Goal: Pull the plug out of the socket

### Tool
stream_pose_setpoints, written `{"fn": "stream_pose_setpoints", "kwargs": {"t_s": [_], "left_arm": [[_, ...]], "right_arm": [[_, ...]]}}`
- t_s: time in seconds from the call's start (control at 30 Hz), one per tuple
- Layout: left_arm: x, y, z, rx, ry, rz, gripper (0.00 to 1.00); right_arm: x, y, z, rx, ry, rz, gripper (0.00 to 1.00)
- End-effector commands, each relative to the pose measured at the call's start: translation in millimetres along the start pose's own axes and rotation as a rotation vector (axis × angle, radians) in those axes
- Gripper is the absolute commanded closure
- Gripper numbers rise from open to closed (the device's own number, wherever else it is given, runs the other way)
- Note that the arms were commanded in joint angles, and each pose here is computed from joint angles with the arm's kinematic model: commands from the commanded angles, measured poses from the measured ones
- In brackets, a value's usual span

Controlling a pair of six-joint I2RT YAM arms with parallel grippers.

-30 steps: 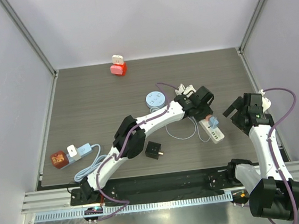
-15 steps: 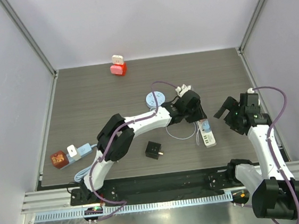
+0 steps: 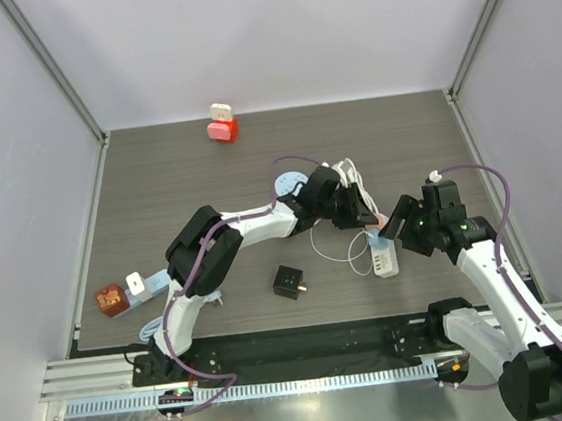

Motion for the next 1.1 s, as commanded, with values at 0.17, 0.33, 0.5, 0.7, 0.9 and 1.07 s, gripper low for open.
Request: {"fn": "stream_pose_setpoints", "kwargs": {"t_s": [0.17,0.33,0.5,0.7,0.9,1.07], "left_arm": [[-31.8,-18.0,-9.6,0.127,0.227,0.067,1.00],[-34.9,-16.1,-4.3,0.136,0.260,0.121,1.00],[-37.0,-15.0,-2.0,0.138,0.281,0.136,1.00],[-38.8,-12.9,-2.1,0.131,0.305,0.149,1.00],[-40.2,-12.2,-5.8,0.138,0.369,0.133,1.00],[-54.8,-12.2,-14.2,0.218,0.408,-0.003,1.00]], "right_arm": [[5.9,12.2,10.6,-0.058,-0.021,0.053,0.30],[17.3,21.7,15.6,-0.073,-0.006,0.099,0.27],[35.4,43.3,18.7,-0.080,-0.041,0.139,0.28],[50.5,49.4,13.3,-0.076,-0.043,0.113,0.28],[59.3,47.4,15.6,-0.075,-0.077,0.075,0.32],[64.7,56.5,7.6,-0.011,-0.092,0.045,0.63]]}}
Point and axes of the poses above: each gripper's point midway between its finger pads, its own x axis out along the fingers, its own z axis along the line the jaws close on, y = z × x, the point moved 8 cm from there along -x, back along the fingers, and after that the axes turned 1 degree about -x, right-handed, at the moved point
